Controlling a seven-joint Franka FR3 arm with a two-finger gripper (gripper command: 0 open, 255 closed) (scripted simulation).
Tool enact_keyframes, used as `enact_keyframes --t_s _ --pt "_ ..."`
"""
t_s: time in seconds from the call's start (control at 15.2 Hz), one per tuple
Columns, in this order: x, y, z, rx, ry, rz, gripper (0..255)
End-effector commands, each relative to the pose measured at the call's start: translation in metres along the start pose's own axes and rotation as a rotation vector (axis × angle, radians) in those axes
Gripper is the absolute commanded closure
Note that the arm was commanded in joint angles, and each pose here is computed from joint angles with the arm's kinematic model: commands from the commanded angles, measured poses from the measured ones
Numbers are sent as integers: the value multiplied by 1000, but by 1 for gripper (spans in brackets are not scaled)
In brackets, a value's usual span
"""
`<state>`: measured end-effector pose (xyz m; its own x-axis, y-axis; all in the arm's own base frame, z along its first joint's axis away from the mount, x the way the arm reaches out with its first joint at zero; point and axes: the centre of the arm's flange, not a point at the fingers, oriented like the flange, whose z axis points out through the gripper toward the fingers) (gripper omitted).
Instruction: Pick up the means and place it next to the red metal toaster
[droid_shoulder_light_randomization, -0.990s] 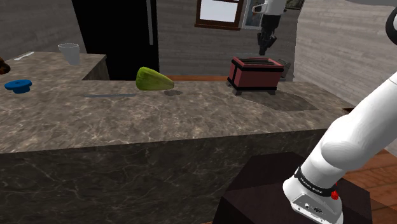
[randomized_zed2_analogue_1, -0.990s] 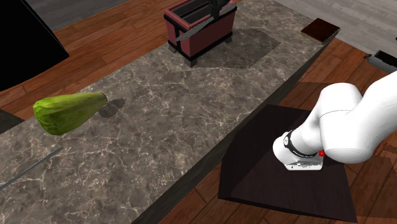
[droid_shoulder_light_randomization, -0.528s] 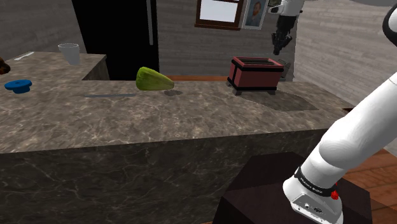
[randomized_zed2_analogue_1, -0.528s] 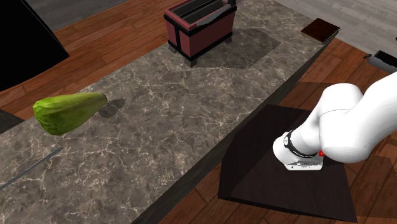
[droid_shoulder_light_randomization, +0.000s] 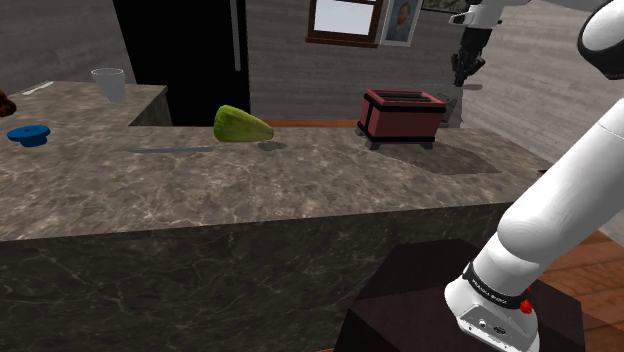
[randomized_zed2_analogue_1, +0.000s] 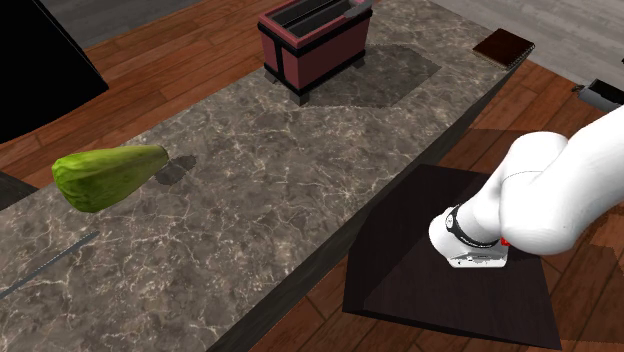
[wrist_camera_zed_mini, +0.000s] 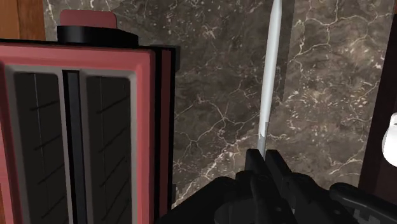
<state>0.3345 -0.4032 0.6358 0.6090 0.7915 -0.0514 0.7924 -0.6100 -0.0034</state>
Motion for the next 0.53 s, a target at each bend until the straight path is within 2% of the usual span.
enact_keyframes --t_s 0.0,0.33,0.46 --pt "-26 4 2 0 -1 -3 255" --pt "-91 12 6 0 -1 -3 255" --pt "-90 12 16 0 -1 -3 255"
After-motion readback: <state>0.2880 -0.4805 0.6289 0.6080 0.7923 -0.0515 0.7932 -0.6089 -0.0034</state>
